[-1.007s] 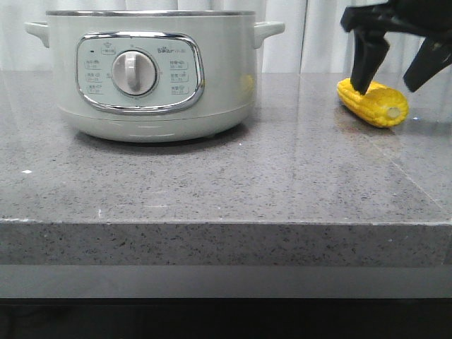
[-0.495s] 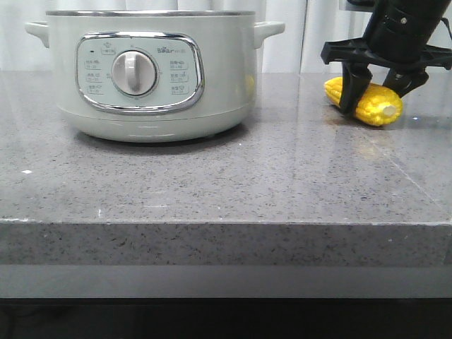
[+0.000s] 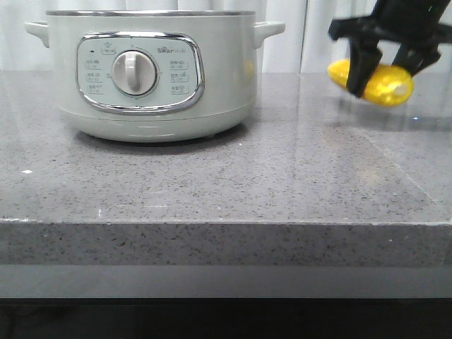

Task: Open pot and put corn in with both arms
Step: 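Lift the corn with the right gripper and carry it over the pot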

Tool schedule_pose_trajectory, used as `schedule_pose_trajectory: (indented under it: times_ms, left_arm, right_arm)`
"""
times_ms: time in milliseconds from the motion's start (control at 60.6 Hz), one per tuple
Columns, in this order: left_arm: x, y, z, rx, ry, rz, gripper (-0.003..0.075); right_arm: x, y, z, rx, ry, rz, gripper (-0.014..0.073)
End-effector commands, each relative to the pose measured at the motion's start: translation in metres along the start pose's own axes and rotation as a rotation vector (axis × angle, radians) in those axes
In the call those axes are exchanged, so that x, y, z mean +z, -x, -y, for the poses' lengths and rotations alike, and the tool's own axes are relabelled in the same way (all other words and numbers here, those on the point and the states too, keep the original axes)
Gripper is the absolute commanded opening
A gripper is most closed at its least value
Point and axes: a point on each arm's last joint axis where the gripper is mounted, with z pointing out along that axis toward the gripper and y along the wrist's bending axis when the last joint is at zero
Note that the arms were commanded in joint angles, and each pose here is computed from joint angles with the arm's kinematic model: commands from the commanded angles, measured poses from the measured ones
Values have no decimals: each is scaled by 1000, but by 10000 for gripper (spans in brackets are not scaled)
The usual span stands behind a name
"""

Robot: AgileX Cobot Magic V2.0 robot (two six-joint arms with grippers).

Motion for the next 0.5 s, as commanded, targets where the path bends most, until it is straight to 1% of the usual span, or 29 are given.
schedule_pose_trajectory:
  times_ms: [0, 149, 297, 479]
  left_arm:
    - [-8, 24, 1, -11, -9, 183, 220]
    - [-8, 24, 1, -11, -9, 183, 220]
    - [-8, 24, 1, -11, -9, 183, 220]
    - [-8, 24, 1, -11, -9, 183, 220]
  right_arm:
    - [-59, 13, -6, -38, 15, 158, 291]
    - [-101, 9, -17, -65, 37, 235, 291]
    - [-139, 2, -31, -118, 70, 310, 291]
    - [-170, -7, -54, -184, 184, 373, 291]
